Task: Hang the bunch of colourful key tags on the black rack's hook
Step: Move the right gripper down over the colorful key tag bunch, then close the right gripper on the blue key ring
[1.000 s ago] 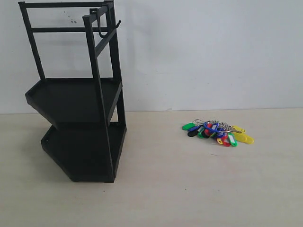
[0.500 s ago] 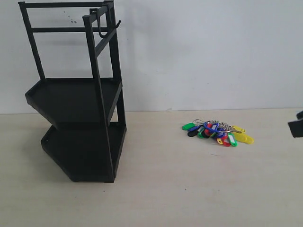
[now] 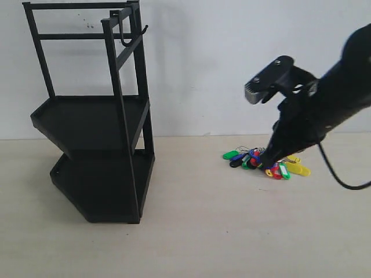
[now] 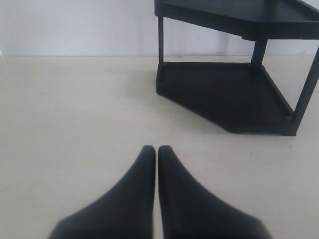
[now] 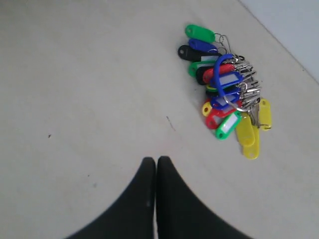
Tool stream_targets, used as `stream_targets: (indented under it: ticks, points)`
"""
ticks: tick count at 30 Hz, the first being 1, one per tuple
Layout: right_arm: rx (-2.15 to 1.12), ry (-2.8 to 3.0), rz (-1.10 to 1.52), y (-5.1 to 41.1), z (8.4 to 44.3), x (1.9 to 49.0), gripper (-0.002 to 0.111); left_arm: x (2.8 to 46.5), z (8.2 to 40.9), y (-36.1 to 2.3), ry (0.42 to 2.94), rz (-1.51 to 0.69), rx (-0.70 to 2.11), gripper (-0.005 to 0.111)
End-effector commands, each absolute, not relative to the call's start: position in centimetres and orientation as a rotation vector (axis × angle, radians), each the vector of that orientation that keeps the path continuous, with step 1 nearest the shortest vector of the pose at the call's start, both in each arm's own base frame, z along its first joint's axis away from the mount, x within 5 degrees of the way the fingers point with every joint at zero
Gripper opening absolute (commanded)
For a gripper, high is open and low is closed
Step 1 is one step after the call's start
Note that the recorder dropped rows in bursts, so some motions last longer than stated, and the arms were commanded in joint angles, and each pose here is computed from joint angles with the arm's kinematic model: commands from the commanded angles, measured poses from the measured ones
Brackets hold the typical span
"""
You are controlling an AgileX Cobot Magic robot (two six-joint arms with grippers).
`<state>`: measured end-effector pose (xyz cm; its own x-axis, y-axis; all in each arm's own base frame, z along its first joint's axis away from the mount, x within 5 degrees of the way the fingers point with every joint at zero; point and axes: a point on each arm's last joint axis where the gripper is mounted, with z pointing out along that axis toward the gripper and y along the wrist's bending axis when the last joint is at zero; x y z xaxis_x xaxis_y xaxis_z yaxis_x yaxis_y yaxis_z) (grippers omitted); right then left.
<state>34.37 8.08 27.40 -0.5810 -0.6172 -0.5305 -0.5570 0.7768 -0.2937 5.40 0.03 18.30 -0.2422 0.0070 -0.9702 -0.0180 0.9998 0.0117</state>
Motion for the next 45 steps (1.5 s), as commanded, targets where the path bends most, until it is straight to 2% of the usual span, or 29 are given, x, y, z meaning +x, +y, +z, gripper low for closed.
stream_targets:
  ticks: [1, 9, 16, 19, 30, 34, 40, 41, 42, 43, 44, 45]
  points:
    - [-0.855, 2.357, -0.299, 10.1, 26.1, 37.3, 0.0, 5.4, 18.5, 0.0, 1.798, 0.013, -0.026, 0.004]
    - [-0.893, 2.492, -0.453, 11.7, 22.5, 42.9, 0.0, 5.4, 18.5, 0.0, 1.798, 0.013, -0.026, 0.004]
    - [-0.946, 2.569, -0.571, 12.5, 22.2, 47.0, 0.0, 5.4, 18.5, 0.0, 1.798, 0.013, -0.026, 0.004]
    - [-0.904, 2.567, -0.484, 12.4, 22.2, 48.1, 0.0, 5.4, 18.5, 0.0, 1.798, 0.013, -0.026, 0.004]
    - [-0.877, 2.593, -0.502, 8.8, 20.2, 50.1, 0.0, 5.4, 18.5, 0.0, 1.798, 0.013, -0.026, 0.004]
    - [-0.9, 2.562, -0.5, 9.0, 19.4, 50.5, 0.0, 5.4, 18.5, 0.0, 1.798, 0.013, -0.026, 0.004]
    - [-0.955, 2.62, -0.501, 9.0, 15.8, 50.8, 0.001, 5.4, 18.5, 0.0, 1.798, 0.013, -0.026, 0.004]
    - [-0.96, 2.618, -0.5, 9.2, 15.6, 50.9, 0.003, 5.4, 18.5, 0.0, 1.798, 0.013, -0.026, 0.004]
    - [-0.957, 2.615, -0.497, 9.3, 15.5, 50.9, 0.012, 5.4, 18.5, 0.0, 1.798, 0.013, -0.026, 0.004]
    - [-0.947, 2.61, -0.494, 9.5, 15.4, 50.9, 0.022, 5.4, 18.5, 0.0, 1.798, 0.013, -0.026, 0.004]
    - [-0.938, 2.59, -0.503, 9.7, 15.5, 51.1, 0.04, 5.4, 18.5, 0.0, 1.798, 0.013, -0.026, 0.004]
    - [-0.937, 2.574, -0.51, 9.8, 15.6, 51.2, 0.048, 5.4, 18.5, 0.0, 1.798, 0.013, -0.026, 0.004]
